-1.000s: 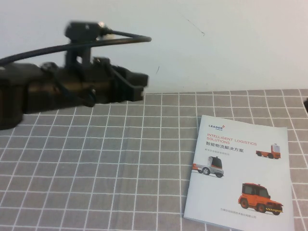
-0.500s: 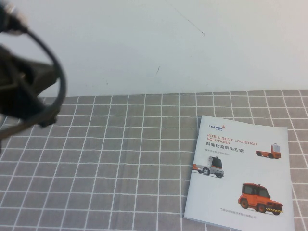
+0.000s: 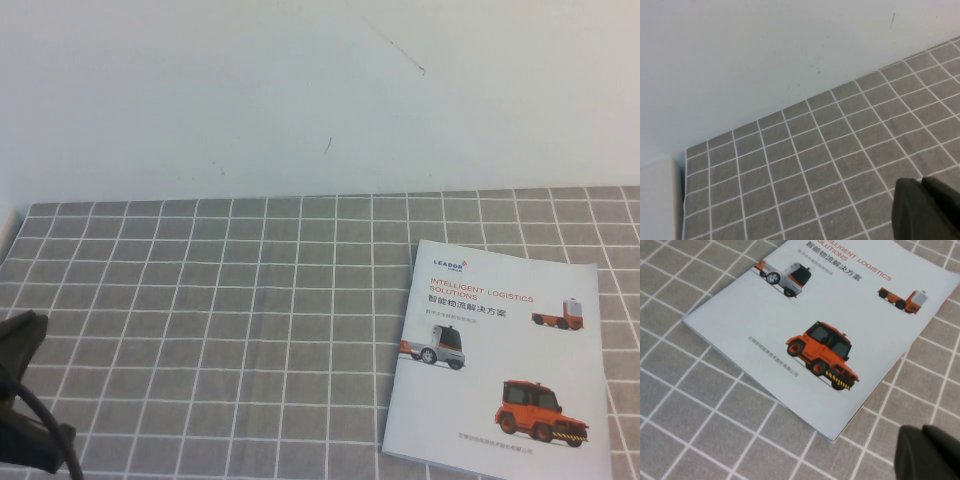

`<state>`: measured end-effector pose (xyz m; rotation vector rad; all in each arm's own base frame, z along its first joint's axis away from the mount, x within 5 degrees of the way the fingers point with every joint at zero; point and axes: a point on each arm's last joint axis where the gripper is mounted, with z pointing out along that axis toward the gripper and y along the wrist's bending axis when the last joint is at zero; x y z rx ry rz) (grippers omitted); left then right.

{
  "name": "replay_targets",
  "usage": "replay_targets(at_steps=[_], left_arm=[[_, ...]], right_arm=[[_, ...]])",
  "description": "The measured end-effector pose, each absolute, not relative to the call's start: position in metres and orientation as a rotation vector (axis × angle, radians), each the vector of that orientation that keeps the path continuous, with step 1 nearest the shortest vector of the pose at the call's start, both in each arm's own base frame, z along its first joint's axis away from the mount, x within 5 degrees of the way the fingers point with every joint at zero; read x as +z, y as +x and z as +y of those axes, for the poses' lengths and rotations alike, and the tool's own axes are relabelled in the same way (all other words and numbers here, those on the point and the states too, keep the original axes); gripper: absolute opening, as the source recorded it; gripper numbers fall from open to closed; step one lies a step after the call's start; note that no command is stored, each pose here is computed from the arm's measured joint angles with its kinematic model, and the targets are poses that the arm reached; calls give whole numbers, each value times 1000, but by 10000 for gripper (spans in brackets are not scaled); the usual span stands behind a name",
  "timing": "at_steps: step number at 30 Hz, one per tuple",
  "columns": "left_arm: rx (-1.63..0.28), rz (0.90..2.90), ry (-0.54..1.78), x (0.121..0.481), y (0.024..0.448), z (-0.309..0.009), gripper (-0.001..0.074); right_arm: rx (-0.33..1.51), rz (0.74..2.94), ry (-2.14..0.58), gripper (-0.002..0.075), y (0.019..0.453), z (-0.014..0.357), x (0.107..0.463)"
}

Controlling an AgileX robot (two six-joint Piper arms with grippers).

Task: Close book
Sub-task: 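Close the open booklet and leave it lying on the table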

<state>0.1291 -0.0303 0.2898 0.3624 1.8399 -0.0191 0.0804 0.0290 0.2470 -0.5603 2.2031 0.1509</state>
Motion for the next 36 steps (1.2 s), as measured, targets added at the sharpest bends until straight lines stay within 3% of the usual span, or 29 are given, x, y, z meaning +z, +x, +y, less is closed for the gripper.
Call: replay_targets(at_steps=[27, 36], left_arm=[[-5, 1808, 397, 279, 126, -30, -4], [12, 1817, 191, 252, 89, -9, -4]], right_arm=[[171, 2219, -554, -1, 80, 30, 242], [176, 2227, -556, -1, 79, 30, 241]])
